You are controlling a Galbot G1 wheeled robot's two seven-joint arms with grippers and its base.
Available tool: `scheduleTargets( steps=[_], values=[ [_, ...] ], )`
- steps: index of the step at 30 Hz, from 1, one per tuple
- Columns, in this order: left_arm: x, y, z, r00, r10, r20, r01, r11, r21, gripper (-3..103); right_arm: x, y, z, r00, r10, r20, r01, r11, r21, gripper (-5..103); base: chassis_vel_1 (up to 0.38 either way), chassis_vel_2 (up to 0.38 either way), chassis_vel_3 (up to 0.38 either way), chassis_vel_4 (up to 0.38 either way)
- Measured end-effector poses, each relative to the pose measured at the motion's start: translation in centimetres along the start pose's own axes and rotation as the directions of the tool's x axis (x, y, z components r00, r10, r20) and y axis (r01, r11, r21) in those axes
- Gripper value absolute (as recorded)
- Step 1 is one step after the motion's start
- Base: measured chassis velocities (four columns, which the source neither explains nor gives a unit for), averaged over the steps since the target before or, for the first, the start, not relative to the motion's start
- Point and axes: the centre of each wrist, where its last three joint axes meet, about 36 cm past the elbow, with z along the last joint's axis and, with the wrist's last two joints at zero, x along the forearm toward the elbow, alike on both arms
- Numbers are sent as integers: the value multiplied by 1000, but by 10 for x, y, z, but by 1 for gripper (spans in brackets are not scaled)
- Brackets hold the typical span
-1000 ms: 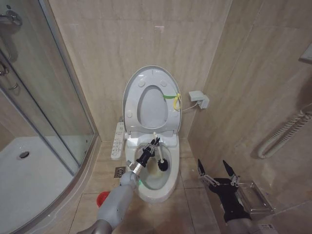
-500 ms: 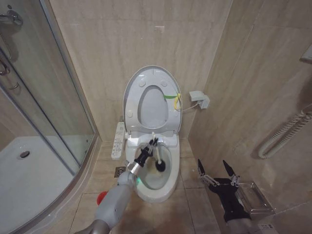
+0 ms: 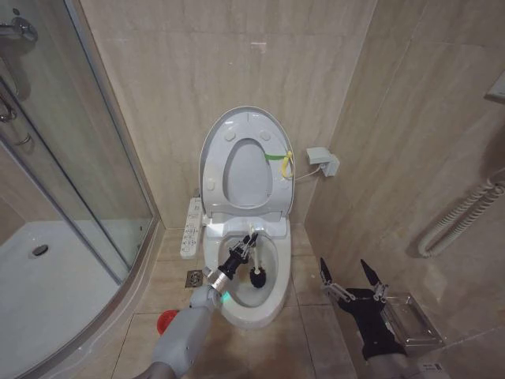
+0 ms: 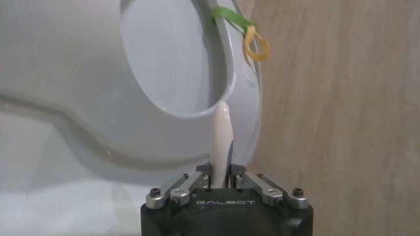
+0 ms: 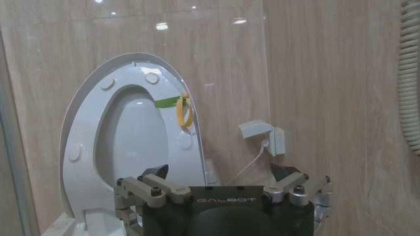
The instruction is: Open the toilet lid, clean the toilet bowl with a toilet brush, close the toilet lid, and flush.
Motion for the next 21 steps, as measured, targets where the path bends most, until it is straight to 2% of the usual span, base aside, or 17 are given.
scheduleTargets(
  steps=[2,4,10,13,21],
  values=[
    [-14,1,-9,999,-18,40,18,1000,6,18,0,0,0,1000,0,0,0,1000,0,100,0,0,0,0],
    [-20,1,-11,998,-22,51,21,1000,12,18,0,0,0,1000,0,0,0,1000,0,100,0,0,0,0],
    [-3,1,6,998,24,-64,-27,999,-47,18,0,0,0,1000,0,0,0,1000,0,100,0,0,0,0],
    [4,-2,9,996,31,-80,-35,998,-48,18,0,0,0,1000,0,0,0,1000,0,100,0,0,0,0],
    [-16,2,-7,1000,18,-18,-19,999,-40,18,0,0,0,1000,0,0,0,1000,0,100,0,0,0,0]
  ],
)
